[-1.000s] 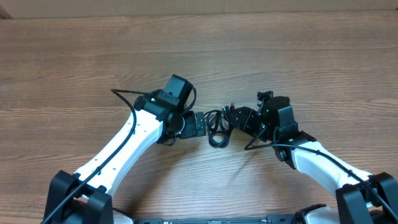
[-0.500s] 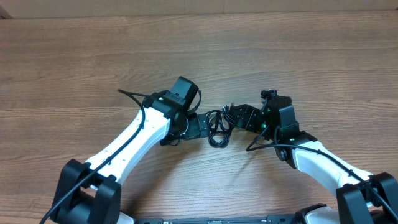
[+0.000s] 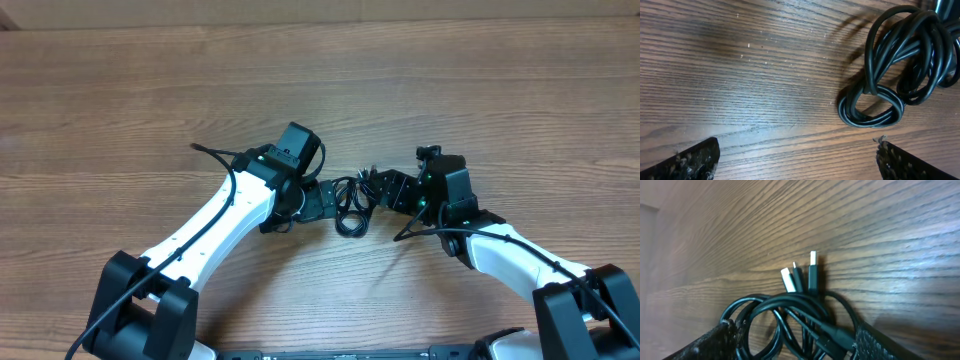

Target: Untangle cables

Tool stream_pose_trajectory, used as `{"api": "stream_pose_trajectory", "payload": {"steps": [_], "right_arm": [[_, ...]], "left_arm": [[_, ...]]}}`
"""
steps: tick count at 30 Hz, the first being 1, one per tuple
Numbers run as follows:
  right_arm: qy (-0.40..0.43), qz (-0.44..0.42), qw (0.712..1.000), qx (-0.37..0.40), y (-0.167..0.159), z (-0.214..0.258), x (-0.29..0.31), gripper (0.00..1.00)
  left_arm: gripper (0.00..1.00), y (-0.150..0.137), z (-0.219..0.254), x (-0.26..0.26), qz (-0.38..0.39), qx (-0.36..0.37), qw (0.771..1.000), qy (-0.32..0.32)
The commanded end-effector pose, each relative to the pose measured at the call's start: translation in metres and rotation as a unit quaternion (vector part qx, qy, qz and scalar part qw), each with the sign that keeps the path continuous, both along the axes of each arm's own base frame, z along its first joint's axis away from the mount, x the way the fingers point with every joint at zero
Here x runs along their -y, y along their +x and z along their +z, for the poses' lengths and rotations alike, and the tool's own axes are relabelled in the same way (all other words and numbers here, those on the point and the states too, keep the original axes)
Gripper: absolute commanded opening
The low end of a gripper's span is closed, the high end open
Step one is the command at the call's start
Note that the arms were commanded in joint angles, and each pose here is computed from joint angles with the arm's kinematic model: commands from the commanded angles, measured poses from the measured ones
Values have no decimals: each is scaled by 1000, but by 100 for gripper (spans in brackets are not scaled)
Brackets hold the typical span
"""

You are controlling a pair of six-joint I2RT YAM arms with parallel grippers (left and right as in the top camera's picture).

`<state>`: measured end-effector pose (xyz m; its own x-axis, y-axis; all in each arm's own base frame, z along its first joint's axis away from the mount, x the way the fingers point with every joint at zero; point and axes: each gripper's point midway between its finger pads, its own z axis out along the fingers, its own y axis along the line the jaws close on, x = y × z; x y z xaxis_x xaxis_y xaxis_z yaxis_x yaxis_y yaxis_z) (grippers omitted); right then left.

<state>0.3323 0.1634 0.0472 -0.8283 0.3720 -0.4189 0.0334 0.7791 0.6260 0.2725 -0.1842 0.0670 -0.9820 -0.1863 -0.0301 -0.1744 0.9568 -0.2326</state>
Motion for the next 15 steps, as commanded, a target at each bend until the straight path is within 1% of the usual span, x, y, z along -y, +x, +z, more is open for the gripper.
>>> {"api": "stream_pose_trajectory", "payload": {"steps": [1, 6, 9, 11, 13, 15], "right_arm": [[10, 16, 1000, 0, 1, 4, -9, 75], [9, 45, 999, -24, -13, -9, -25, 73], [28, 77, 996, -40, -26, -9, -38, 64], [43, 94, 993, -48, -32, -7, -44, 56], [62, 115, 990, -59, -40, -4, -51, 46], [83, 136, 985, -67, -47, 0, -57, 40]], "left_arm": [[99, -2, -2, 4, 7, -10, 1000, -5], [99, -4, -2, 3, 7, -13, 1000, -4], [99, -6, -2, 2, 7, -17, 1000, -2], [99, -6, -2, 2, 7, -18, 1000, -1], [99, -7, -2, 1, 7, -20, 1000, 0], [99, -8, -3, 0, 7, -20, 1000, 3]]}}
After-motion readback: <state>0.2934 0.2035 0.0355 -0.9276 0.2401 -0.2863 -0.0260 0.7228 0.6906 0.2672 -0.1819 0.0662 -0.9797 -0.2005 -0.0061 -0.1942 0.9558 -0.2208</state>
